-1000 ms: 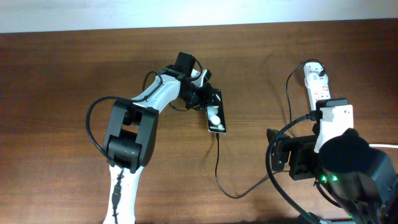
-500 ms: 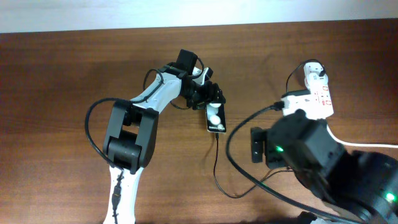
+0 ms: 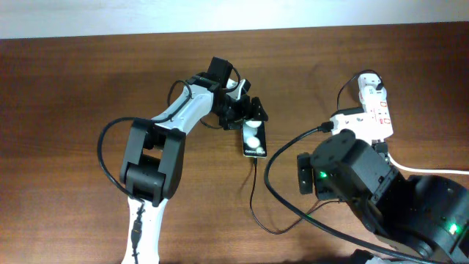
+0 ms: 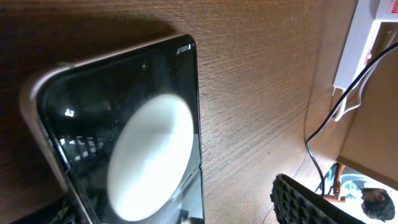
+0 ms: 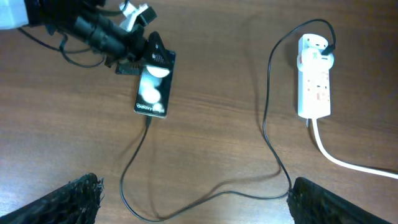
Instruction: Plug charger to phone and switch on socket
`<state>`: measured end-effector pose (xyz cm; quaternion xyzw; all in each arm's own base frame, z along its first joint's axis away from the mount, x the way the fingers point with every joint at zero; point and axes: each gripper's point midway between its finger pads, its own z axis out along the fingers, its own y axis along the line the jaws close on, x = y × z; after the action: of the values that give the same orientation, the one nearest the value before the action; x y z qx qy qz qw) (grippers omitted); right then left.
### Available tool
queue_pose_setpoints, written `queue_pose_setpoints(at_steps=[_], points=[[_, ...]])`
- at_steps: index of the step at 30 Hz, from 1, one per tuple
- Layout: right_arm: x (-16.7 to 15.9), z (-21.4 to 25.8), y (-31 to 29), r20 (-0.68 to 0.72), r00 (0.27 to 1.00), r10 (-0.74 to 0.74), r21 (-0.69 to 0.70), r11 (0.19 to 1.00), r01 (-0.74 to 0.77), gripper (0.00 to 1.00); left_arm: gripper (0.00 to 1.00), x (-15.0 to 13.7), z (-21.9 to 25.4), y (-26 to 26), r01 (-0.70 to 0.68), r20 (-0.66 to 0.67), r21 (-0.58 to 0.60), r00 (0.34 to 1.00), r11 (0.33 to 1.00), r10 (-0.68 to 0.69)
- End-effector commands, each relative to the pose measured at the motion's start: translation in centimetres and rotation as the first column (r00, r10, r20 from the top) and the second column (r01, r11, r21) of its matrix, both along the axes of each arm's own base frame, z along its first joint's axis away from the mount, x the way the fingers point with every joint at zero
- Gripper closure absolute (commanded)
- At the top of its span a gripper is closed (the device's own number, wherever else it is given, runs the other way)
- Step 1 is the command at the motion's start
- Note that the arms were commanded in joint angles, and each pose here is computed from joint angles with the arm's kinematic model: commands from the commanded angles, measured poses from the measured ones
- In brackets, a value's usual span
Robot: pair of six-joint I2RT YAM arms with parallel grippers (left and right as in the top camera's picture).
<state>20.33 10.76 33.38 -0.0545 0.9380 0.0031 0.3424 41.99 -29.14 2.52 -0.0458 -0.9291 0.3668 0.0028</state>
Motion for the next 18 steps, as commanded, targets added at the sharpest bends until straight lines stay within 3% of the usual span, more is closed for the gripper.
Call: queue_pose_setpoints(at_steps=[1,5,15,18], points=[[0.1,0.1,-0.6,0.005,1.0,-0.023,-0.024,0.999,0.023,0.01,0.01,-0.3,-3.1,1.7,-0.019,-0.016,0.115,1.0,0.993,0.021],[0.0,0.1,-0.8,0.003,1.0,-0.023,-0.027,0.999,0.023,0.01,0.01,-0.1,-4.2,3.4,-0.045,0.002,0.226,0.999,0.973,0.046],[-1.6,1.9,-2.6,0.065,0.995,-0.079,0.087,0.993,0.074,0.01,0.01,0.4,-4.7,4.7,-0.07,0.027,0.293,0.998,0.954,0.065],[-2.5,2.5,-4.5,0.101,0.99,-0.102,0.08,0.992,0.094,0.01,0.01,1.7,-3.3,8.2,-0.138,0.089,0.418,0.99,0.898,0.11]])
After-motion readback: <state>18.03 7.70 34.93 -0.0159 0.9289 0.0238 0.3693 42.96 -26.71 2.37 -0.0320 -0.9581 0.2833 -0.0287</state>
